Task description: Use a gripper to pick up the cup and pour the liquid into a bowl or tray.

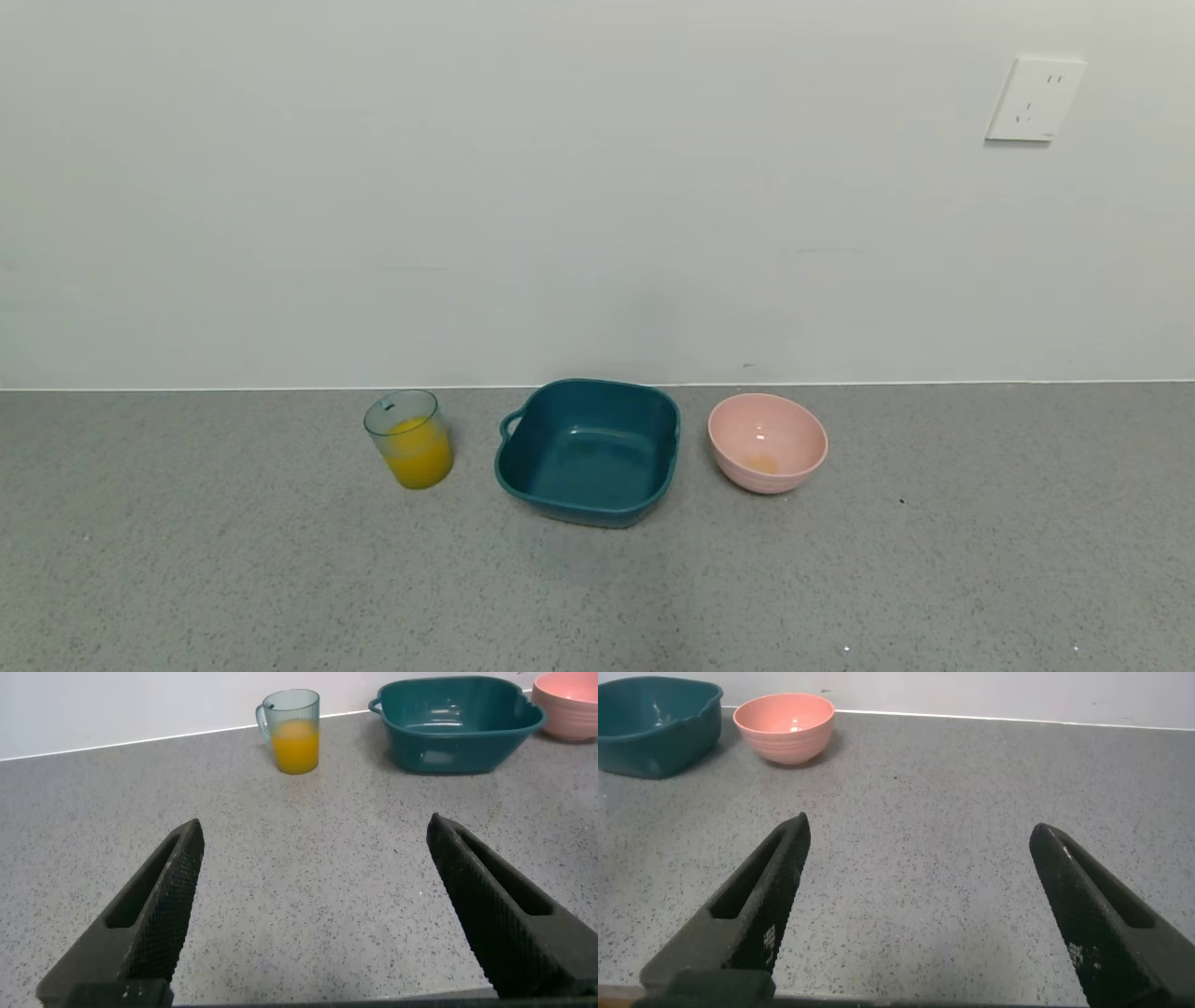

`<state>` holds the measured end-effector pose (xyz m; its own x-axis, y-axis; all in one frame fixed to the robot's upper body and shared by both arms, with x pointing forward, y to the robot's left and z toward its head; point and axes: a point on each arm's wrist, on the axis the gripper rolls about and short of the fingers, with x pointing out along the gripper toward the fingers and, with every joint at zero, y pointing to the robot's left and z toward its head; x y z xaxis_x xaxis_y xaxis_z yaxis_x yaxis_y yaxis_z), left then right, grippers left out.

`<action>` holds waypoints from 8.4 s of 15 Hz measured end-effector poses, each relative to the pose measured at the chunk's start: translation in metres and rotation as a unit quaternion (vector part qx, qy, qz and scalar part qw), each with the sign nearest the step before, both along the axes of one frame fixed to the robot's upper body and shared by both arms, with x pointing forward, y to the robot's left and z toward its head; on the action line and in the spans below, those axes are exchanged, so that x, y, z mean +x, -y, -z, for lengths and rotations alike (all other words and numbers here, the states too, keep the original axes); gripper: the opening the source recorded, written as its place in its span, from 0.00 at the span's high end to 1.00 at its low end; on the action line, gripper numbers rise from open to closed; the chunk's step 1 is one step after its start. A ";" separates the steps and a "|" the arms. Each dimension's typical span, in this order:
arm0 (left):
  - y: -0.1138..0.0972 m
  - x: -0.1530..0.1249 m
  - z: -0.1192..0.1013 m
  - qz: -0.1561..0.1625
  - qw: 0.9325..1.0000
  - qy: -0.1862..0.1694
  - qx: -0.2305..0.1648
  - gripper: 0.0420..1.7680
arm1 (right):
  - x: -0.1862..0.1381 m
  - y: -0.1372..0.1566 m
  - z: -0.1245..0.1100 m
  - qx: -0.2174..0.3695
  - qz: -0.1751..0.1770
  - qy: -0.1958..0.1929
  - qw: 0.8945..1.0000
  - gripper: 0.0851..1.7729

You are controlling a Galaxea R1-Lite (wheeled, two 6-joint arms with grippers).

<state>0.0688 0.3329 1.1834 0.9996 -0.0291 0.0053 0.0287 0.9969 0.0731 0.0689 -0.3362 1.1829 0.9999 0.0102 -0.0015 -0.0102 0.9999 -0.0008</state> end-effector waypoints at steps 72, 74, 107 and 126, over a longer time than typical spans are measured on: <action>0.018 0.372 0.038 0.019 0.970 -0.244 -0.004 0.03 | 0.000 0.000 0.000 0.000 0.000 0.000 1.000 0.04; 0.017 0.374 0.040 0.015 0.969 -0.245 -0.004 0.03 | 0.000 0.000 0.000 0.000 0.000 0.000 1.000 0.04; 0.006 0.414 0.039 -0.005 0.978 -0.208 -0.009 0.27 | 0.000 0.000 0.000 0.000 0.000 0.000 1.000 0.04; 0.024 0.402 -0.077 0.026 0.979 -0.200 0.042 0.27 | 0.000 0.000 0.000 0.000 0.000 0.000 1.000 0.04</action>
